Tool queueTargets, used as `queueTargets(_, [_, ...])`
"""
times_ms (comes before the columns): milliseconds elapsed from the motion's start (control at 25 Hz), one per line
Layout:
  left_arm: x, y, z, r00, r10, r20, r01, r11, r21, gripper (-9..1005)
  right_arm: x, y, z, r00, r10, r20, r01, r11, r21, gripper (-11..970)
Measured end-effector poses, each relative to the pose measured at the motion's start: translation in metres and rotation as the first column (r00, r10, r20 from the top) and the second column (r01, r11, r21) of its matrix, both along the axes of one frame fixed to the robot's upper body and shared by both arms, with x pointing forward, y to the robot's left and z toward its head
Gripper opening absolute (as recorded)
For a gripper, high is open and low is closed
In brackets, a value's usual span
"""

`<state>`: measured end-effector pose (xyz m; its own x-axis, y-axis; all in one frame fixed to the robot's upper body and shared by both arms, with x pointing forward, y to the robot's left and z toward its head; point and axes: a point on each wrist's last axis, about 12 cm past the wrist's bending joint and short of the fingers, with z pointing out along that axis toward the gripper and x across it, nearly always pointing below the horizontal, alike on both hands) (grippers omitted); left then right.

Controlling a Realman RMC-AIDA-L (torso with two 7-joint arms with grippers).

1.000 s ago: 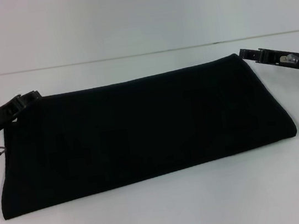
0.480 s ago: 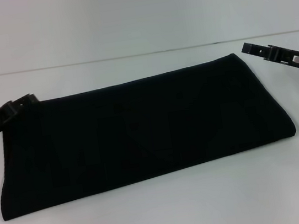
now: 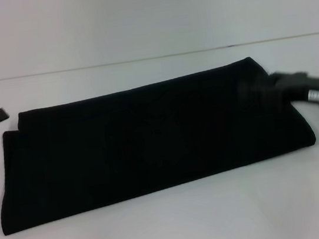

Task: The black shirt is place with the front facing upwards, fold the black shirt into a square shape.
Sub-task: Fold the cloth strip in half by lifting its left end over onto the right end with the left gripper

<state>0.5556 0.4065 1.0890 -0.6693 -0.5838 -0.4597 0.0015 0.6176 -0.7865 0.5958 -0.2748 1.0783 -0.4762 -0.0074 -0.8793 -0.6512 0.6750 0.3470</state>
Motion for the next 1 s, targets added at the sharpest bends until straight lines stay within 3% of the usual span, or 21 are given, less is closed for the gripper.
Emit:
queueTargets(120, [-0.024,0.014,0.006,0.996,-0.043,-0.074,0.034,0.994,-0.107,894,-0.018,0.003,-0.001,0.975,0.208,0.082,-0.199,0.974,-0.109,718])
queueTargets(240, [-0.044,0.02,0.005,0.989,-0.06,-0.132,0.036,0.983,-0.178,895,-0.031,0.003,-0.004,0.94,0.311,0.142,-0.283,0.941,-0.186,719])
queueTargets(480, [-0.069,0.017,-0.012,0.952,-0.083,-0.296,0.011,0.972,-0.235,894,-0.04,0.012,-0.011,0.898,0.382,0.219,-0.32,0.908,-0.272,721])
queueTargets(1000, [-0.087,0.024,-0.027,0.893,-0.035,-0.45,-0.074,0.972,-0.224,892,-0.041,0.018,-0.017,0.891,0.4,0.216,-0.331,0.896,-0.296,722])
